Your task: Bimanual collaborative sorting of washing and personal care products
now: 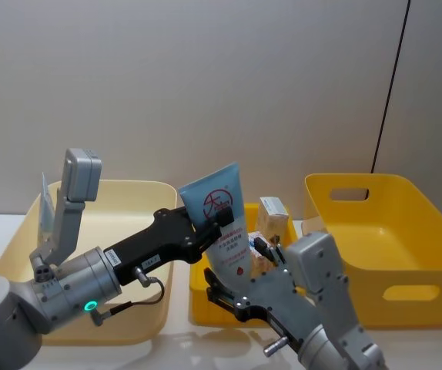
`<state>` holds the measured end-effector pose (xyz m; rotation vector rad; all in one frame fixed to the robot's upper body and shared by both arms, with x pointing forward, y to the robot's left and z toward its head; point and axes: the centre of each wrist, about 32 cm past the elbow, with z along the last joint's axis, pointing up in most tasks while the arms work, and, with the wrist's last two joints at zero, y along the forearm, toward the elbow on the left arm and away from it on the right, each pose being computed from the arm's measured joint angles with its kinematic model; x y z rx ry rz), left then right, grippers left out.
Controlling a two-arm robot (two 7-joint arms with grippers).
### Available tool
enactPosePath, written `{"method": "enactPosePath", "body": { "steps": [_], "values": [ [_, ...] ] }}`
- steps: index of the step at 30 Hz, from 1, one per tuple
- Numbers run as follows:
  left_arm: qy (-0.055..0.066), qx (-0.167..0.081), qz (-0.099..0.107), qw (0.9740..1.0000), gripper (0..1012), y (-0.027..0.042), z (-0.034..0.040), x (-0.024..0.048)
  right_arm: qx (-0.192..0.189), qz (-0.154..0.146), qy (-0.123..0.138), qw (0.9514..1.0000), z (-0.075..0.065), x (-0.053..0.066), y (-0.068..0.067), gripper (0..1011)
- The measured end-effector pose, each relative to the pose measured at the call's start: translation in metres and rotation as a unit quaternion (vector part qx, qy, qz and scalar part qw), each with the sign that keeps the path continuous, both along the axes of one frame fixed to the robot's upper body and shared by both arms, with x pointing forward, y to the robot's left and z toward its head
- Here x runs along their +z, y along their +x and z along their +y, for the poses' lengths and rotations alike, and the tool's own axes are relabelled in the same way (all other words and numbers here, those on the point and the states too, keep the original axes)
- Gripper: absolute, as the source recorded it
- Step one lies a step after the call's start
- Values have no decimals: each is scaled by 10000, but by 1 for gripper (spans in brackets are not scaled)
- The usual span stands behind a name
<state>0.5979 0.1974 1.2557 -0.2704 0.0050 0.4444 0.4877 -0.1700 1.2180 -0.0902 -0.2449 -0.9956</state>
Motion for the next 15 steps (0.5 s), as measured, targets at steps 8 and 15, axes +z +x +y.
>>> {"method": "enactPosePath", "body": {
  "steps": [8,15],
  "values": [
    [0,0,1,10000,225,0,0,0,-31,-129,-92,9999,100,-10,43,1001],
    [0,0,1,10000,223,0,0,0,-54,-198,-139,9997,151,-13,65,1001]
  ]
}}
